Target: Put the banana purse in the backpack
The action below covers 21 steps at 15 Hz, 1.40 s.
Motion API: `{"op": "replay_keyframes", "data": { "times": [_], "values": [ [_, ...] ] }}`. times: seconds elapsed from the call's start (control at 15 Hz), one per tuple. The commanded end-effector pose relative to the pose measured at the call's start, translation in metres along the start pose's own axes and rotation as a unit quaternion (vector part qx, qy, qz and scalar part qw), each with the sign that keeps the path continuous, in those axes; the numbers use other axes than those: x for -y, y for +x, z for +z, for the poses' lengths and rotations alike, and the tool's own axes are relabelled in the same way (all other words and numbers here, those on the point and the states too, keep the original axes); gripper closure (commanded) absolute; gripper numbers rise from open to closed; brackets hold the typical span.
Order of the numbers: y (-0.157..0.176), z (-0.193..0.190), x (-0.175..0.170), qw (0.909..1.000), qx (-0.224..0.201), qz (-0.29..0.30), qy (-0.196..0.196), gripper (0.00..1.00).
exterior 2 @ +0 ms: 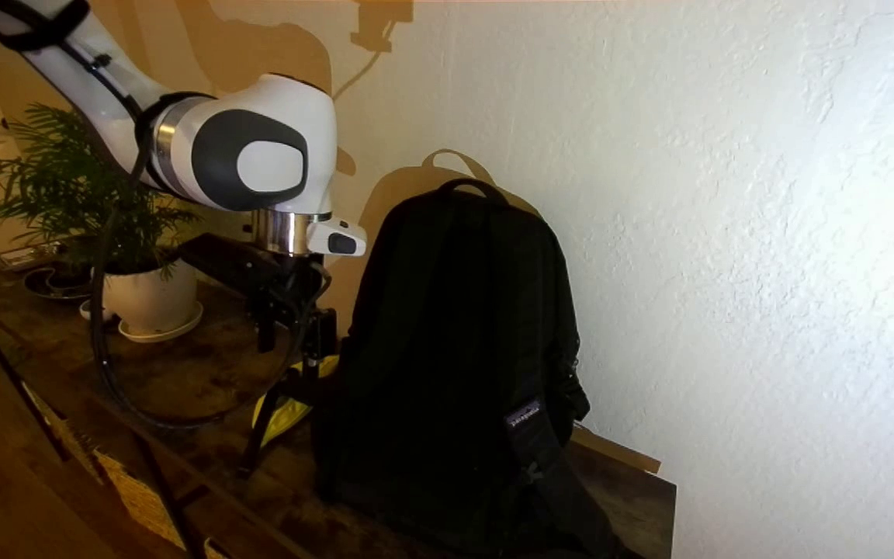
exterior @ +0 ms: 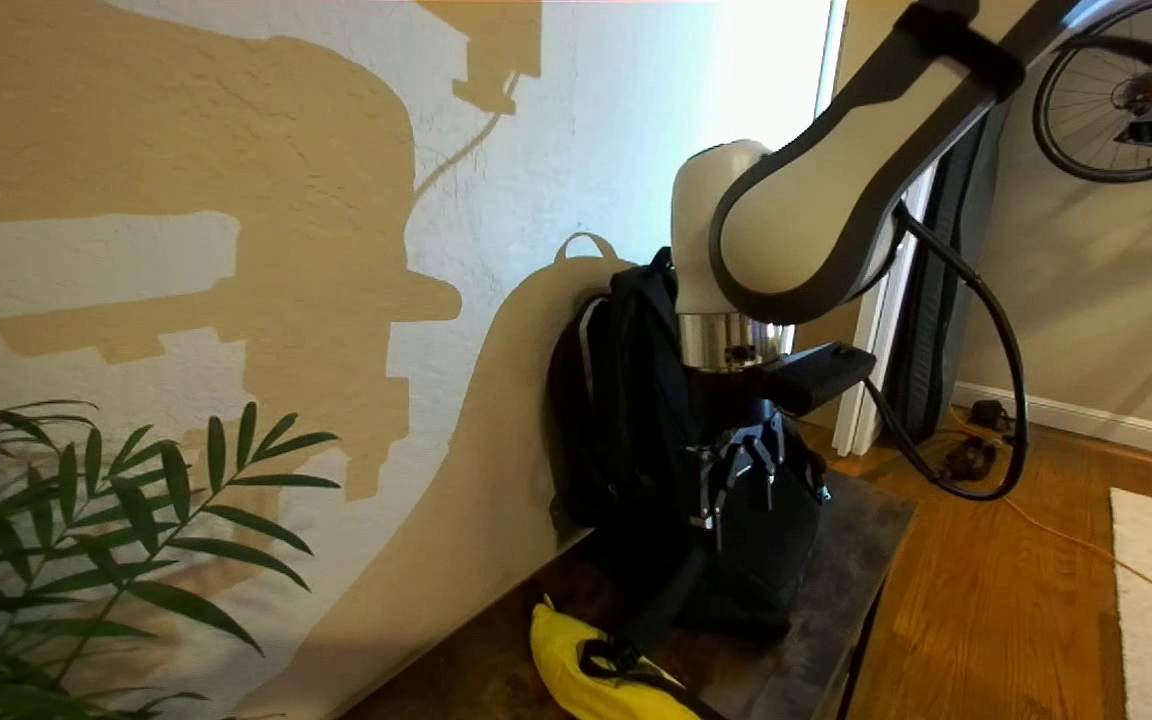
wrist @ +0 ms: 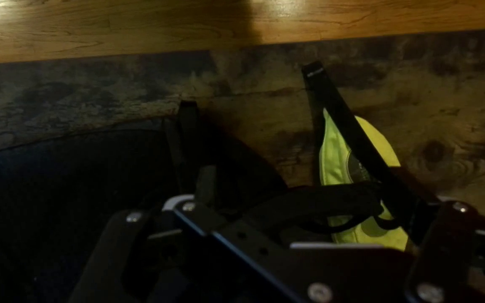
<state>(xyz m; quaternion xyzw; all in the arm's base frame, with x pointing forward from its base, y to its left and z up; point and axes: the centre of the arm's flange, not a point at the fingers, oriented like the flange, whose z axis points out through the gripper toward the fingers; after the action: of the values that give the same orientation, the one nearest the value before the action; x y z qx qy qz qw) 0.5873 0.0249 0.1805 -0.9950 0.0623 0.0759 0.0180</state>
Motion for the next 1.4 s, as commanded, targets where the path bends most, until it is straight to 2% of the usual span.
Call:
{"op": "replay_keyframes", "data": {
  "times": [0.0,0.2,0.27,0.8,1.13,1.33],
  "values": [
    [0.002,0.001,0.014,0.9991,-0.025,0.033,0.011,0.0],
    [0.002,0.003,0.025,0.9989,-0.025,0.036,0.02,0.0],
    [0.003,0.003,0.017,0.9995,-0.017,0.022,0.012,0.0],
    [0.003,0.003,0.018,0.9996,-0.017,0.022,0.012,0.0],
    [0.014,0.022,0.028,0.9982,-0.057,0.014,0.001,0.0],
    [0.022,0.039,0.038,0.9981,-0.062,0.004,-0.003,0.0]
  ]
}}
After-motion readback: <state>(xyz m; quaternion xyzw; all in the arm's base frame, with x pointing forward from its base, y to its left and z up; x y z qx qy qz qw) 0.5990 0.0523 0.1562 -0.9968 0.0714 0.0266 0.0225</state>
